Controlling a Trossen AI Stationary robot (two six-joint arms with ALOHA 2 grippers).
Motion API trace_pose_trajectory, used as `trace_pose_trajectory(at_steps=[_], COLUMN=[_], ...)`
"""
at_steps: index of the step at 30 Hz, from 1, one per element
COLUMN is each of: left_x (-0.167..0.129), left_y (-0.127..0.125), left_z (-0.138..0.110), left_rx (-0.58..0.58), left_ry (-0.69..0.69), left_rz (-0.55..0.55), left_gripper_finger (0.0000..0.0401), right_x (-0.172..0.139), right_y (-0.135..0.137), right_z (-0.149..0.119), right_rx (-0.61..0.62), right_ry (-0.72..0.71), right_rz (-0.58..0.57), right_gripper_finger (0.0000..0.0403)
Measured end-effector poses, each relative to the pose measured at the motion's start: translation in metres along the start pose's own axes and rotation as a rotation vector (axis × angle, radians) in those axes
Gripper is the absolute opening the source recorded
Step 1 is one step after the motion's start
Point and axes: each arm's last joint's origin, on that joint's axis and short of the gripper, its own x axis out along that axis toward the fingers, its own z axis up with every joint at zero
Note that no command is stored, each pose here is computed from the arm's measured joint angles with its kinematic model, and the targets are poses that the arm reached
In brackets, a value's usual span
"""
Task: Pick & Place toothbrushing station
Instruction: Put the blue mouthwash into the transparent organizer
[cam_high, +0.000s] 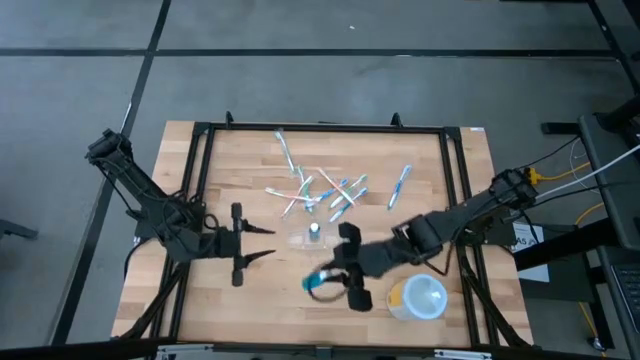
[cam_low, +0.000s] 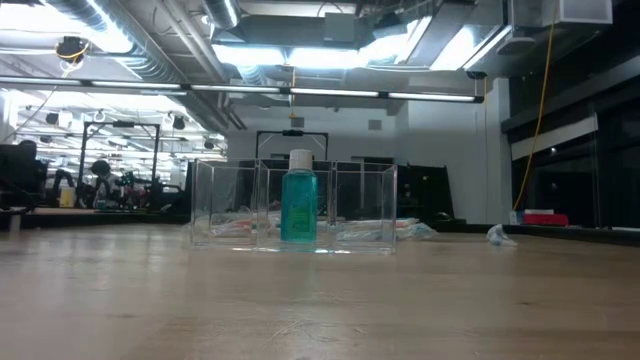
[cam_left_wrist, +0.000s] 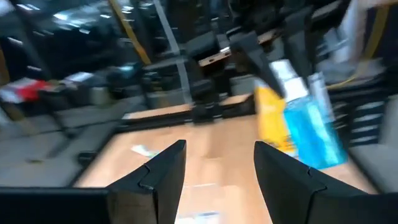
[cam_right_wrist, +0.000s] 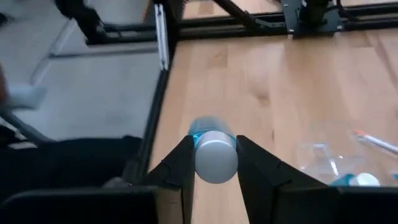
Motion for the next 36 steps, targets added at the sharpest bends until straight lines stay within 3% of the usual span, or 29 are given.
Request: trace_pose_trajectory(at_steps=[4, 13, 22, 26, 32, 36], left_x=[-0.001, 0.004, 0.016, 0.023, 0.03, 0.032], left_y=[-0.003, -0.004, -0.028, -0.043, -0.061, -0.067], left_z=[-0.003, -0.025, -0.061, -0.076, -0.103, -0.12], left_rx=[-0.034, -0.301, -0.343, -0.292, -0.175, -0.151], left_ry=[0.024, 0.216, 0.438, 0.432, 0.442, 0.489], left_rz=[-0.104, -0.111, -0.127, -0.062, 0.04, 0.073], left_gripper_finger=[0.0184, 0.0184, 0.0184, 0.0184, 0.0184, 0.0184], right_x=[0.014, 0.041, 0.044, 0.048, 0.055, 0.051], right_y=[0.016, 0.042, 0.039, 0.024, -0.018, -0.052], right_z=[-0.02, -0.049, -0.048, -0.044, -0.029, -0.017], right_rx=[-0.085, -0.369, -0.377, -0.297, -0.023, 0.18], right_ry=[0.069, 0.11, 0.132, 0.148, 0.118, 0.14], right_rz=[-0.081, -0.189, -0.149, -0.181, -0.329, -0.299], right_gripper_finger=[0.0093, 0.0093, 0.0099, 0.0097, 0.0097, 0.0097])
